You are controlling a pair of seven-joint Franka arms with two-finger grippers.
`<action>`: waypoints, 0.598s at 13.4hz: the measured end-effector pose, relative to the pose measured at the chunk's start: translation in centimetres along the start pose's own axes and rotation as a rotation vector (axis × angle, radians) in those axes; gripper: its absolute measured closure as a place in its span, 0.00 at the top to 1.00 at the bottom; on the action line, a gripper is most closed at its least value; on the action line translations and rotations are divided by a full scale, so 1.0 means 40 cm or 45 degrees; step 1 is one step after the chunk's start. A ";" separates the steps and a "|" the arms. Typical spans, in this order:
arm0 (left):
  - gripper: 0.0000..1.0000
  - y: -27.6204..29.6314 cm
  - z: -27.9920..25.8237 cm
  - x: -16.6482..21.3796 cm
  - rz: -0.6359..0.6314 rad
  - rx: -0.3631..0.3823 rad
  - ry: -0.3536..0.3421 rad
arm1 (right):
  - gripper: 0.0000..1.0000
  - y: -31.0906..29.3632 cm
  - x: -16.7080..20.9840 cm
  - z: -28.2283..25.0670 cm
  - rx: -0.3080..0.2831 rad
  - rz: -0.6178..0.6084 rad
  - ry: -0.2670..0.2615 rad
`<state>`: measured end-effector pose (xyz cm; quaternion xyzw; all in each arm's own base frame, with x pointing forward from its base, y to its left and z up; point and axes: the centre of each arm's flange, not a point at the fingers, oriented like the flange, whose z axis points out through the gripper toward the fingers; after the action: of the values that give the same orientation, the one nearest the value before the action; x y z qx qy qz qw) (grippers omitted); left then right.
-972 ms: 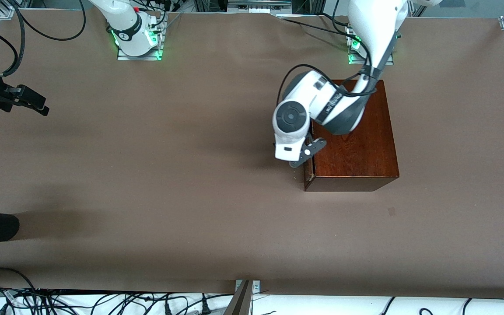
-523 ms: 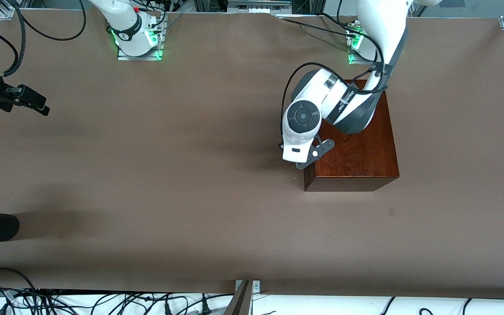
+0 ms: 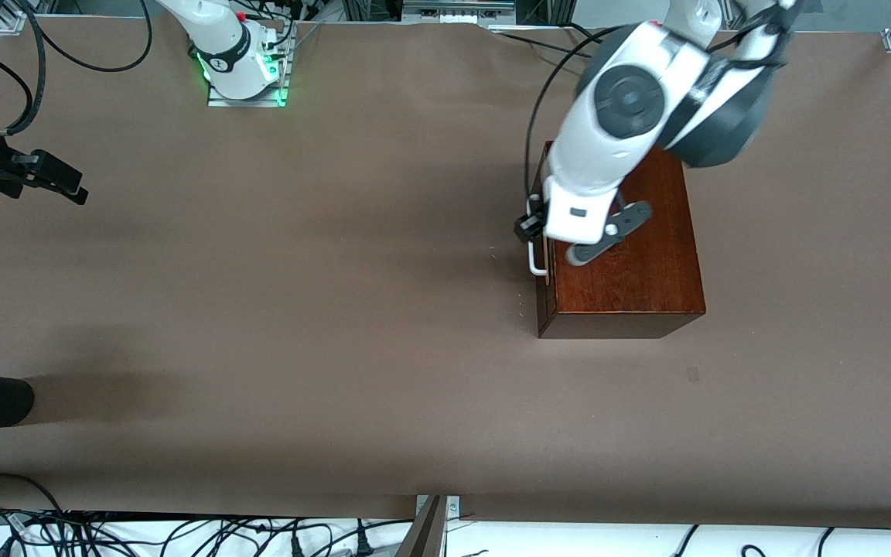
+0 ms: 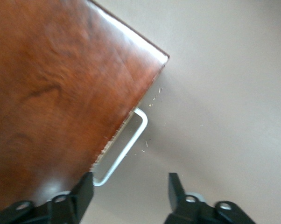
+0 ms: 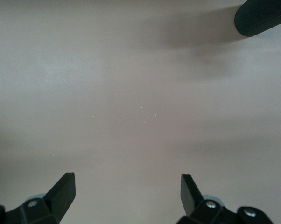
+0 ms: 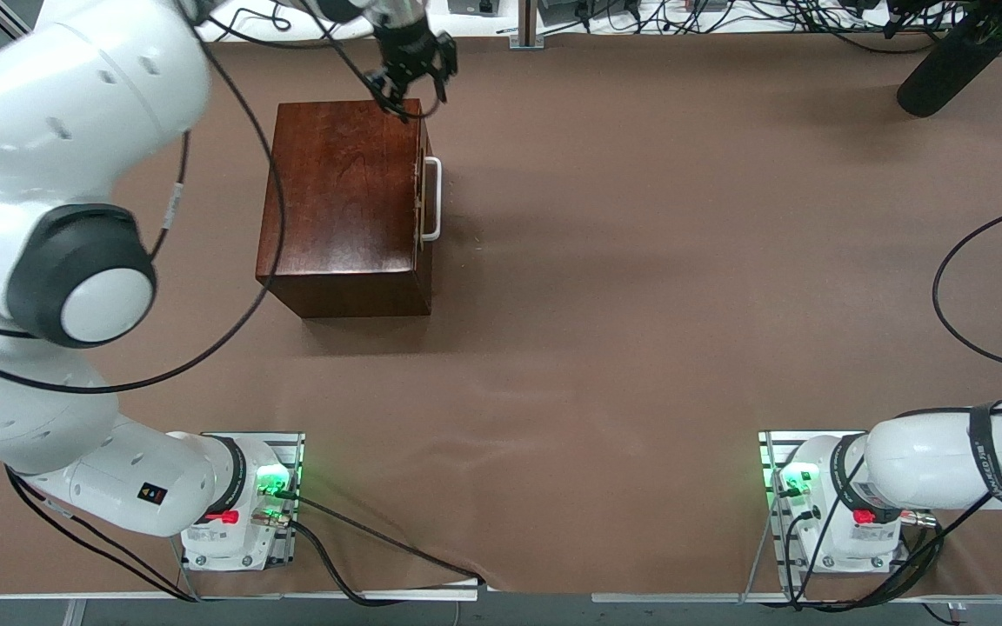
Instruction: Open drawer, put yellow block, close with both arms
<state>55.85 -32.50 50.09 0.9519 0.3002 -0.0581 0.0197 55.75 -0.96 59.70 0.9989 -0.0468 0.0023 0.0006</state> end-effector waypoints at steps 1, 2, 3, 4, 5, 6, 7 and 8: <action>0.92 -0.045 -0.041 0.030 0.048 -0.007 0.007 | 1.00 0.000 0.000 0.000 0.000 0.000 0.000; 1.00 -0.091 -0.076 0.055 0.104 -0.008 0.019 | 1.00 0.000 0.000 0.000 0.000 0.000 0.000; 1.00 -0.139 -0.108 0.077 0.161 -0.005 0.032 | 1.00 0.000 0.000 0.000 0.000 0.000 0.000; 1.00 -0.188 -0.138 0.099 0.214 0.004 0.042 | 1.00 0.000 0.000 0.000 0.000 0.000 0.000; 1.00 -0.233 -0.164 0.122 0.267 0.009 0.053 | 1.00 0.000 0.000 0.000 0.000 0.000 0.000; 1.00 -0.281 -0.187 0.152 0.323 0.013 0.063 | 1.00 0.000 0.000 0.000 0.000 0.000 0.000; 1.00 -0.330 -0.206 0.186 0.378 0.018 0.069 | 1.00 0.000 0.000 0.000 0.000 0.000 0.000; 1.00 -0.382 -0.221 0.227 0.431 0.020 0.073 | 1.00 0.000 0.000 0.000 0.000 0.000 0.000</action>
<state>55.32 -14.18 57.73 0.9903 0.1355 -0.0293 0.0132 55.75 -0.97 59.69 0.9989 -0.0470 0.0022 0.0006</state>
